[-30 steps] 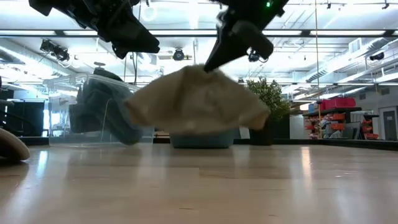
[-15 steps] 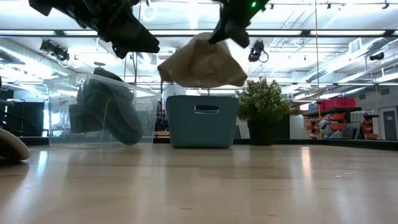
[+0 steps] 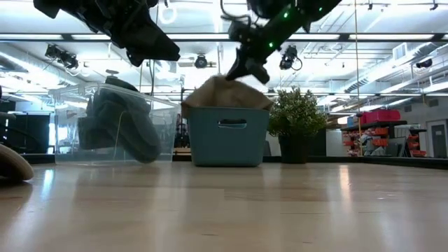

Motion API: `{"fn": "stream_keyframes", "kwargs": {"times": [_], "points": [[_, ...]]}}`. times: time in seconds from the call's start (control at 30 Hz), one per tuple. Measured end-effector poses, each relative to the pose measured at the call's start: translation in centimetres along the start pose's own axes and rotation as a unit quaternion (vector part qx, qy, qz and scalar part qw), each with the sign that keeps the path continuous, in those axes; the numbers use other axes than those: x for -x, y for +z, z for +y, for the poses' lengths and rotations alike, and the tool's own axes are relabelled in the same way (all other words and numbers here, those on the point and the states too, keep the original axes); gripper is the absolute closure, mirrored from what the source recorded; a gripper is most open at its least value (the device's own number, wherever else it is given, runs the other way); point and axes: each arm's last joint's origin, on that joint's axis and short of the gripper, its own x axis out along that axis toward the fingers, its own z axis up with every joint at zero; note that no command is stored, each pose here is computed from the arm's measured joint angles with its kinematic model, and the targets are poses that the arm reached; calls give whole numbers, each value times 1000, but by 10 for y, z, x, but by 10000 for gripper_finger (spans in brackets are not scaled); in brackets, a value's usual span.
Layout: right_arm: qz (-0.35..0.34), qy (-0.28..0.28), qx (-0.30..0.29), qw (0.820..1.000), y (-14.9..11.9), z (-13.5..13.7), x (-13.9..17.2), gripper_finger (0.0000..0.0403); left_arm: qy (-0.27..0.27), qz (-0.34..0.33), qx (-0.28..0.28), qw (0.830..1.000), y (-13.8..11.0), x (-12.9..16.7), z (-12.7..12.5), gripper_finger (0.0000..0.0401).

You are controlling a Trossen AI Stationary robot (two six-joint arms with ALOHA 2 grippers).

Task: Pick & Place hat
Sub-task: Put the right brown cap into the blue bin

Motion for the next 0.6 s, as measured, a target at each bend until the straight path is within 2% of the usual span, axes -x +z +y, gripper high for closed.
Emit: {"fn": "stream_keyframes", "kwargs": {"times": [0.3,0.47,0.6], "points": [[37,82,-13,996,-16,22,-25,403,1,5,-2,1000,-1,0,0,291],[47,96,-31,994,-20,30,-36,398,2,7,-2,1000,-1,0,0,291],[51,101,-24,993,-20,32,-38,371,2,7,-2,1000,-1,0,0,291]]}}
